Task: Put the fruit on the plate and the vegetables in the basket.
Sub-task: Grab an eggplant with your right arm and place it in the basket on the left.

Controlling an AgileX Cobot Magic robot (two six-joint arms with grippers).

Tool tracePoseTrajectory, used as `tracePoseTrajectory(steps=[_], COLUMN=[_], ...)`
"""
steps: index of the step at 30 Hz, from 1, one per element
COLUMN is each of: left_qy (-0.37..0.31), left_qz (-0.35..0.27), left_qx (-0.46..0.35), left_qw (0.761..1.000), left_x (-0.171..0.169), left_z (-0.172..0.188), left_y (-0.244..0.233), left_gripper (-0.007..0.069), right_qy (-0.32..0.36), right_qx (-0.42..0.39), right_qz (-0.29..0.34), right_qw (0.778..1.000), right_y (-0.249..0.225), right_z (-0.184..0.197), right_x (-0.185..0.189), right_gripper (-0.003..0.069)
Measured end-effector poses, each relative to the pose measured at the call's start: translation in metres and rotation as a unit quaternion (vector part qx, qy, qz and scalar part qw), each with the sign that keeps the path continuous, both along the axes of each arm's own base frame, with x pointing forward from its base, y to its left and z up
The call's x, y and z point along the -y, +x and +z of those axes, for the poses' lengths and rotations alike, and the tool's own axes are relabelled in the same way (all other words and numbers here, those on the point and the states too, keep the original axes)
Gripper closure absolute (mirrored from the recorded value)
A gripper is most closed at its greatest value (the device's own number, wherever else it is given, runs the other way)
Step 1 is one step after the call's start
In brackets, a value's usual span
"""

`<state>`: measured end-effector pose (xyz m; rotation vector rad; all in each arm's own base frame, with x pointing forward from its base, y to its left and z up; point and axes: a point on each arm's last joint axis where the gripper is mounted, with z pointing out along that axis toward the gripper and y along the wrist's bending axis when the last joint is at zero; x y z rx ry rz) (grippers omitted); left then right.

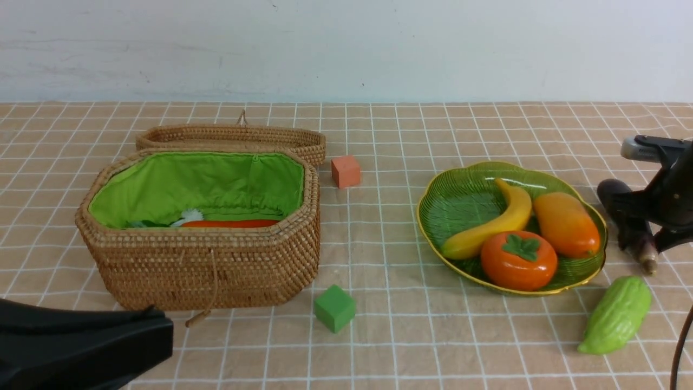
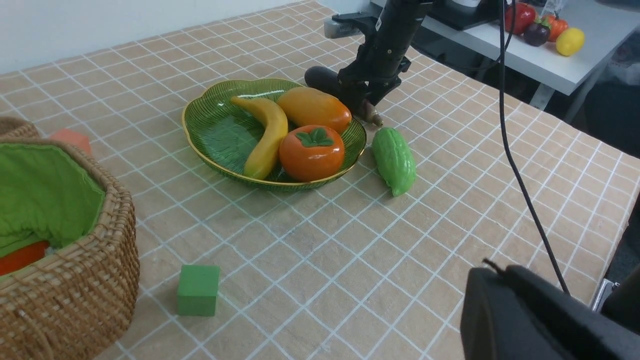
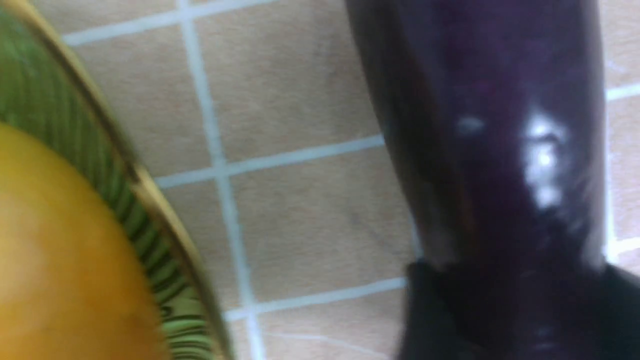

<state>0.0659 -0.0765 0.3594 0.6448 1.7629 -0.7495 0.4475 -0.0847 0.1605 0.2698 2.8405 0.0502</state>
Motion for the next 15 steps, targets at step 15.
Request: tracePoseTrajectory(steps=[15], left_qy=[0.026], left_qz=[0.090], left_qx=[0.007], left_qw=[0.996], left_x=[-0.012], left_z=[-0.002], left_y=[0.011], left_gripper=[0.0618], right_qy=[0.073], right_qx=[0.225], right_qz=[0.243], right_qw=[0.941], right_y=[-0.061], right_z=[0.193], right_x=[-0.149], right_gripper=[0.0368])
